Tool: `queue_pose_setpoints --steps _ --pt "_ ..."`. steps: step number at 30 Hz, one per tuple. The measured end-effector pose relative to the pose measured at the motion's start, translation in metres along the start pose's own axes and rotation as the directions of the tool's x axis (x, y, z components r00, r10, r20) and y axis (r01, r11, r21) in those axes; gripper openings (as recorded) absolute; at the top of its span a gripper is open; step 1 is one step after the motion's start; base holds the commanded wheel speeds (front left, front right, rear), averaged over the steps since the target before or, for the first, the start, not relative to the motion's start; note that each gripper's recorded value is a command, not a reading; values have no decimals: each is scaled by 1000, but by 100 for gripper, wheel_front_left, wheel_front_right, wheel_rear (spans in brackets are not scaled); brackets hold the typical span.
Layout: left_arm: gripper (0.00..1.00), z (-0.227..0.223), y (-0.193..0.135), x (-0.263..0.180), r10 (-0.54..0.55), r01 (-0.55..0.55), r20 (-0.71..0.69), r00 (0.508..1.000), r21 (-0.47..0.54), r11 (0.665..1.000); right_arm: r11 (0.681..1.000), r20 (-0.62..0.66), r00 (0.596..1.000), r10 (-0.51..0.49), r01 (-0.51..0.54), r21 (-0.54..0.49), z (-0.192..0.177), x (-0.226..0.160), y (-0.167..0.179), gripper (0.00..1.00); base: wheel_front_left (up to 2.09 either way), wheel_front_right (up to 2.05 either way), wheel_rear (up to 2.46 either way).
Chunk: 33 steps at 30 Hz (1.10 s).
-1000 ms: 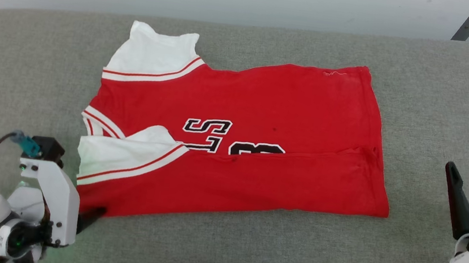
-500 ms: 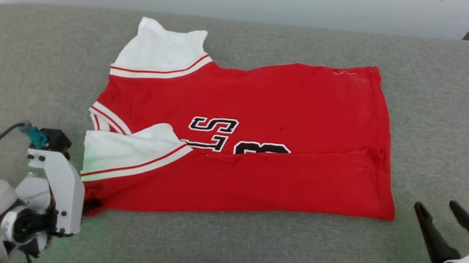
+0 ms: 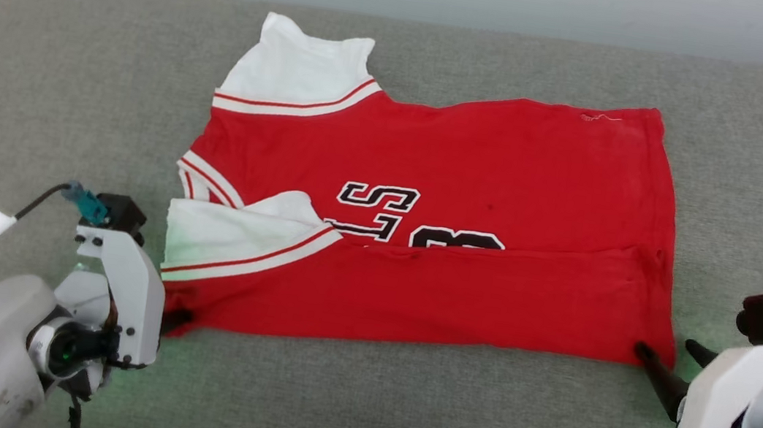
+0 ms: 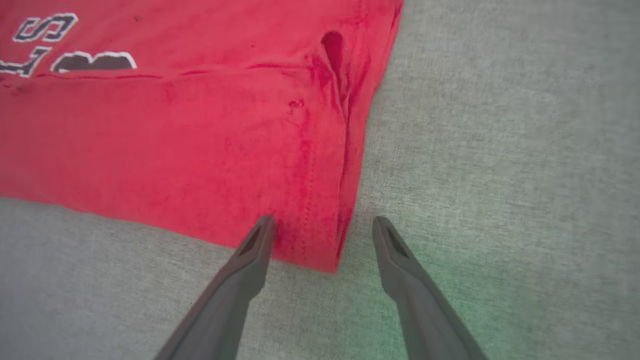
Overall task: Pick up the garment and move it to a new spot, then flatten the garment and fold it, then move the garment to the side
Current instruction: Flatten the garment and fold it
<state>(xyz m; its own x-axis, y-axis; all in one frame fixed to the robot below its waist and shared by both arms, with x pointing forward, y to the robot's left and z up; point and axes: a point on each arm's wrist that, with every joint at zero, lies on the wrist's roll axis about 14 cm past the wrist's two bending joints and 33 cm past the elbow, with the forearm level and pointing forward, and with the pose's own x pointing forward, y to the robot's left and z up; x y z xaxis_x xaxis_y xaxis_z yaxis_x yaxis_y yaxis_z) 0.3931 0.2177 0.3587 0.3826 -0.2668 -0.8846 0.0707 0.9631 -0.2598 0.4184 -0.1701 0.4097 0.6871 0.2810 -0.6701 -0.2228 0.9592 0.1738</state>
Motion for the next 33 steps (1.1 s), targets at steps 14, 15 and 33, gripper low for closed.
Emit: queue_pose_setpoints --steps 14,15,33 --pt "0 0 0 5 -17 17 14 1000 -17 1000 1000 -172 985 -4 4 0 -9 37 -3 0 0 0 0" --pt "0 0 0 4 -18 19 18 1000 -17 1000 1000 -172 985 1 -1 1 -9 37 -2 0 0 0 0" --pt "0 -10 -12 -41 -12 10 26 1000 55 998 997 -165 986 -13 0 -79 -4 -25 -14 0 0 0 0"
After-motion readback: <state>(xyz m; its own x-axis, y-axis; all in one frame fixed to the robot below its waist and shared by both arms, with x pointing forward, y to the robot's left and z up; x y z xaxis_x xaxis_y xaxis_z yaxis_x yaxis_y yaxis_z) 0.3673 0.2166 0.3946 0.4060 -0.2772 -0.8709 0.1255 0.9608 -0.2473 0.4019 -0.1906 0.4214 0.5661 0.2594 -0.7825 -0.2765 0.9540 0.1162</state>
